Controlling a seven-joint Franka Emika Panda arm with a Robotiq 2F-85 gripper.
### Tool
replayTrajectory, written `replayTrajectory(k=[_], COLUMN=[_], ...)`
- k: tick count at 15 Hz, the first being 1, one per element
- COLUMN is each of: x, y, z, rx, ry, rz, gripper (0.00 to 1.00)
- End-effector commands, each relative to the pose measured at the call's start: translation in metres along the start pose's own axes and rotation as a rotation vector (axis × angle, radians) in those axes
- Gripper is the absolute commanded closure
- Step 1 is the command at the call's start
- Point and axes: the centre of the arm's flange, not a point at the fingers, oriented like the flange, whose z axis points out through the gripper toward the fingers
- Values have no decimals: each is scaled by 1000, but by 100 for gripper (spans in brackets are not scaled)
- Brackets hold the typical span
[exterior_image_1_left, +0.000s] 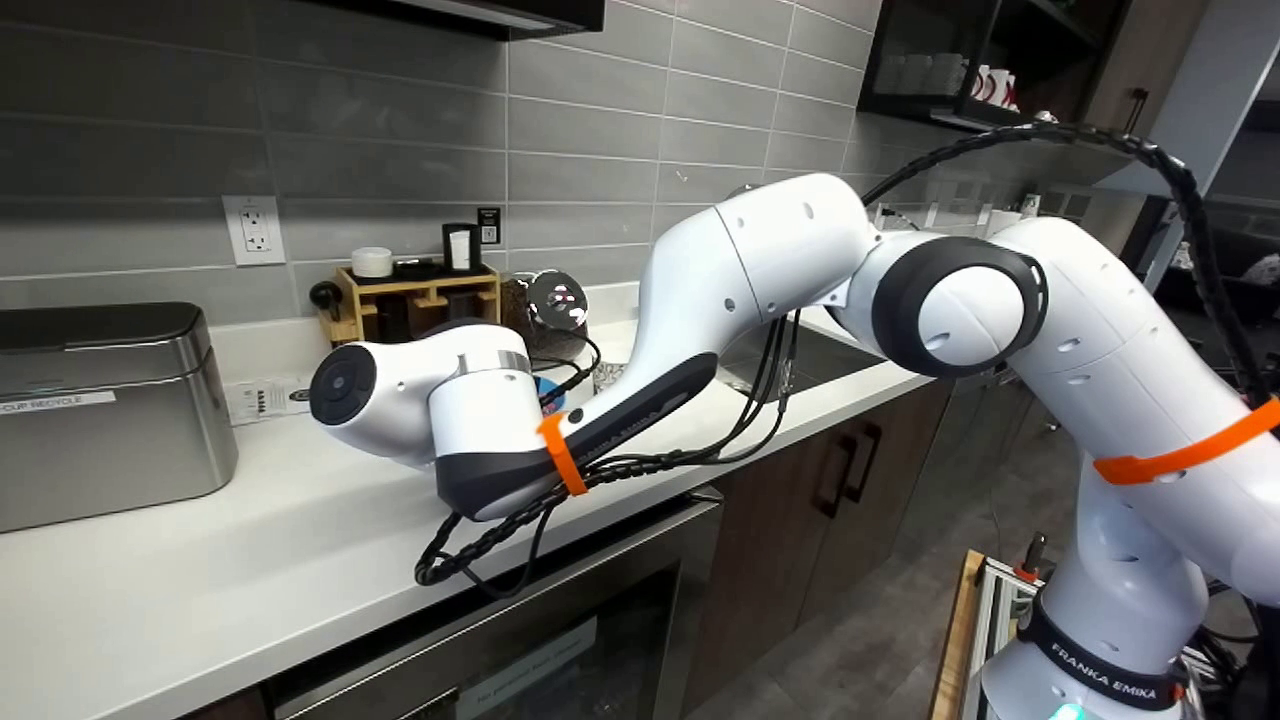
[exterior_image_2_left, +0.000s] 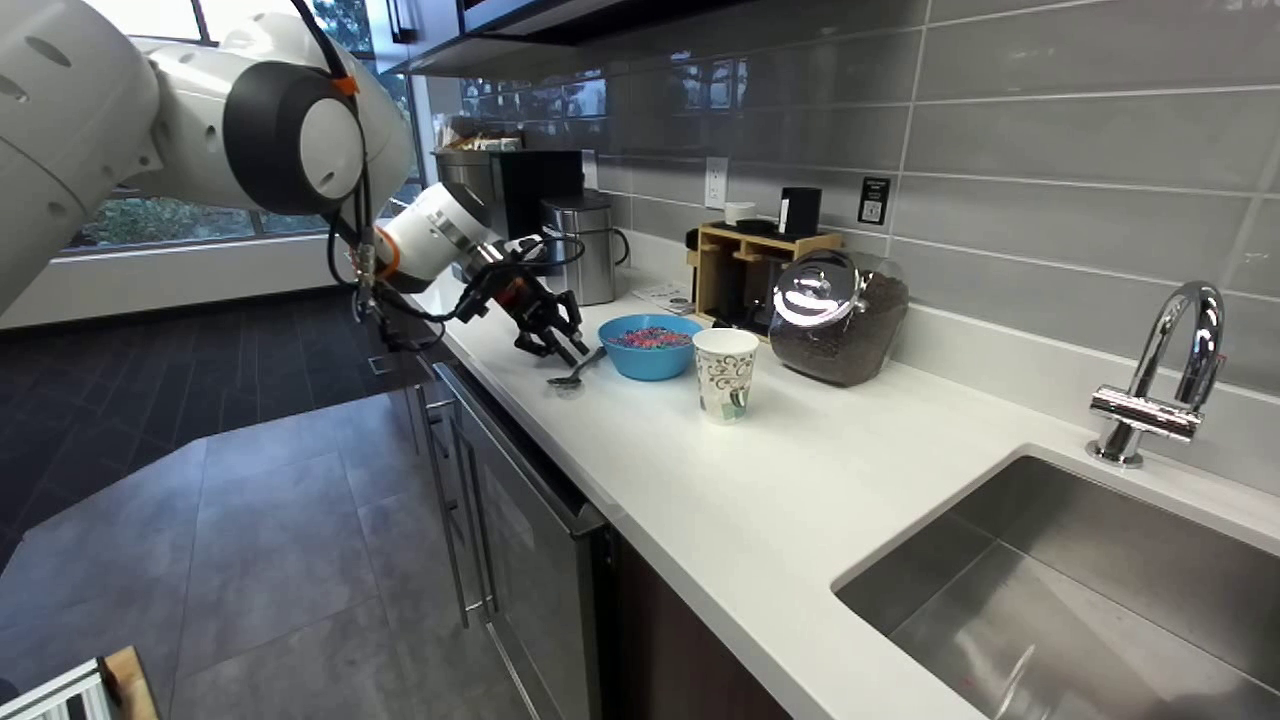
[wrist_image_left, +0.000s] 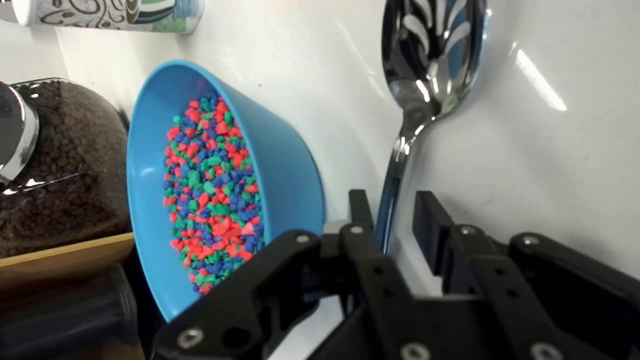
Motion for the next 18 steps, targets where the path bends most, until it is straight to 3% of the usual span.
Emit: replayTrajectory(k=[1,5,18], x=[-2,-4,-17], y=[-5,-9,-16], z=[4,7,20], rx=[-7,-7,-1], ry=[-29,-36,-60], rz=[-7,-5,54], gripper=[58,66,68])
